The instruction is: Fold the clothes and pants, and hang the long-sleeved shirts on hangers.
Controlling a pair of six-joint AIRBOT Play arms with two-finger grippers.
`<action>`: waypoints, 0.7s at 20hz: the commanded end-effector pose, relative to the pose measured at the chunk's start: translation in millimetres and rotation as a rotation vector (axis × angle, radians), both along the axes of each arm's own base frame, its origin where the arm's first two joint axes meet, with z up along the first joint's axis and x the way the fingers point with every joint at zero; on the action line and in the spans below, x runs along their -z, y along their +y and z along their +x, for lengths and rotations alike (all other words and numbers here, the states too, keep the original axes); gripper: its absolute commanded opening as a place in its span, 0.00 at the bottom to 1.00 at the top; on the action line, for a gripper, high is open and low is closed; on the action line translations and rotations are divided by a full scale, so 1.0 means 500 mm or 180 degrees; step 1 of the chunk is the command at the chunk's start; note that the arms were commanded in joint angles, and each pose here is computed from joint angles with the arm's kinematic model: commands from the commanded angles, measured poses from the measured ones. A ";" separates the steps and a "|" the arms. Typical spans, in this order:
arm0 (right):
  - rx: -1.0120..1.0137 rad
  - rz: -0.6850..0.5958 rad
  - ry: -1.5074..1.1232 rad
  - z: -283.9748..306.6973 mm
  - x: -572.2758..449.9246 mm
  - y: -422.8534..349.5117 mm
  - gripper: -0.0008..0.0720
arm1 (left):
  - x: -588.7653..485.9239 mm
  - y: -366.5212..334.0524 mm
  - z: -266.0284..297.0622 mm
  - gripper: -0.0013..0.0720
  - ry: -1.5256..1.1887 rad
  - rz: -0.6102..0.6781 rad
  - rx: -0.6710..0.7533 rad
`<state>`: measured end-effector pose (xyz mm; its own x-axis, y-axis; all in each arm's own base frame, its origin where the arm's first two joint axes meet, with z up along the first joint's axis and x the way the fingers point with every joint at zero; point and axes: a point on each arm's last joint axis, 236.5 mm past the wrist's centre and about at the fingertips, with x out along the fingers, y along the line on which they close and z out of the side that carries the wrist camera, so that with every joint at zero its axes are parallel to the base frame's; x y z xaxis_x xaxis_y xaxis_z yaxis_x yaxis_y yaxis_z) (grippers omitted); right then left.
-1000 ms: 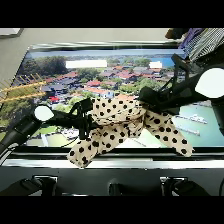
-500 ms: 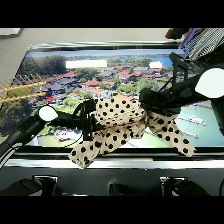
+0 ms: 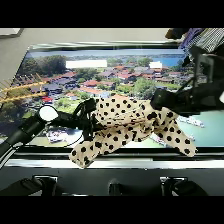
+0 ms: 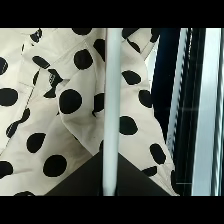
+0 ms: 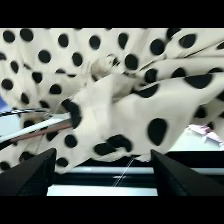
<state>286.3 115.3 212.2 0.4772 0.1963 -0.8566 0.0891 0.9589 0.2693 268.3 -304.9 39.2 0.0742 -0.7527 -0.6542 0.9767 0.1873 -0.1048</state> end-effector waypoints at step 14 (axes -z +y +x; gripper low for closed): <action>-0.3433 -0.0759 -0.0188 0.054 0.129 -0.088 0.74 | -0.001 -0.001 0.002 0.05 -0.0009 -0.0004 -0.0009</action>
<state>309.6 52.0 161.5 0.2789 0.2714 -0.9212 -0.6586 0.7521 0.0222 269.3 -305.1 39.5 0.0783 -0.7534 -0.6529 0.9764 0.1903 -0.1025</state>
